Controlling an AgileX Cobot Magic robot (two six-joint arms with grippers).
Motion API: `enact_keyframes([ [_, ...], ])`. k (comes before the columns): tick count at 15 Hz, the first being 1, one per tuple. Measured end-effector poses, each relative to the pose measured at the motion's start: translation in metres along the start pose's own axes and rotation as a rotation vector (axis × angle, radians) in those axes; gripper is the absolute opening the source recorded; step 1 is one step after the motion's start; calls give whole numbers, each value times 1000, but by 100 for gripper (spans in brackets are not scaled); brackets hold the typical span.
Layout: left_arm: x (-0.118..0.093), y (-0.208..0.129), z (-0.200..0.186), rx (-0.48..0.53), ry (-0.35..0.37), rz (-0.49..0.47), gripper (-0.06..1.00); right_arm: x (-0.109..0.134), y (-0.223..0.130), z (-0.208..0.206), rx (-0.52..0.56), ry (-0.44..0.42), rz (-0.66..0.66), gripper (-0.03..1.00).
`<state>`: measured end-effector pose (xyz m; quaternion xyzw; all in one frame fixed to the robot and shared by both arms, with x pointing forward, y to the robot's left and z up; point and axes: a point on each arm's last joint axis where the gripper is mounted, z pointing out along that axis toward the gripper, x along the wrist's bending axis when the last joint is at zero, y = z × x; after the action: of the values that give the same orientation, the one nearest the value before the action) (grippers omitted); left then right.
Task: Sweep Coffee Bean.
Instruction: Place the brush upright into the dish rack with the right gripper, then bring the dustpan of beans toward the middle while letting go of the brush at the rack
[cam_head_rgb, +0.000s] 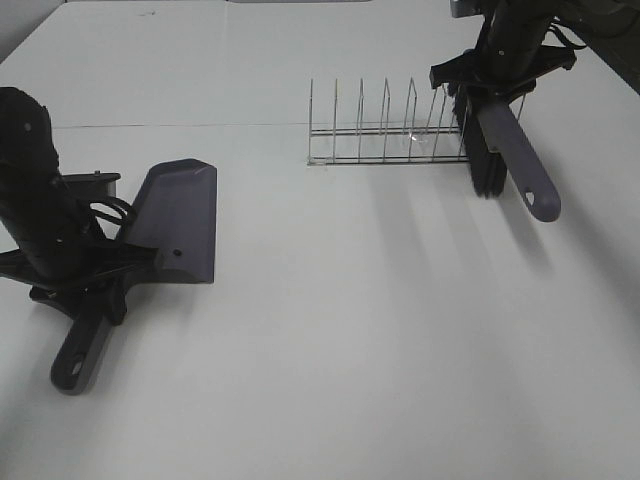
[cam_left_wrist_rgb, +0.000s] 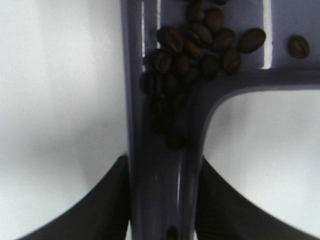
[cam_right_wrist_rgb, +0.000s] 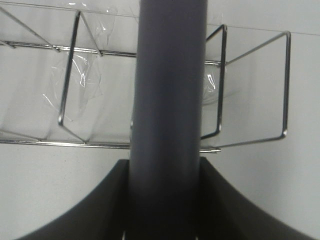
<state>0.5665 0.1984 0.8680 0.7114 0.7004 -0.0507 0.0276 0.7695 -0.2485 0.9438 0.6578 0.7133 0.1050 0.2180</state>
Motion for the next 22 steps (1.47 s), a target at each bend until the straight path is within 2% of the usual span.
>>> enact_keyframes([
  [1,0,0,0,0,0,0,32,0,-1,0,12,-2,2,29],
  [4,0,0,0,0,0,0,32,0,-3,0,29,-4,29,53],
  [6,0,0,0,0,0,0,32,-2,-3,-1,33,-21,26,61],
  [8,0,0,0,0,0,0,32,-4,-1,-8,25,-26,26,63],
  [11,0,0,0,0,0,0,32,-11,7,-43,2,-28,45,64],
  [14,-2,1,-6,-37,-18,-10,32,-13,14,-78,-37,11,88,64],
  [16,-9,5,-12,-72,-60,-36,32,-11,14,-80,-33,45,112,64],
  [20,-30,1,-10,-92,-77,24,32,-10,13,-79,-29,52,116,64],
  [22,-37,-1,-10,-96,-93,22,32,-10,13,-79,-27,56,118,64],
])
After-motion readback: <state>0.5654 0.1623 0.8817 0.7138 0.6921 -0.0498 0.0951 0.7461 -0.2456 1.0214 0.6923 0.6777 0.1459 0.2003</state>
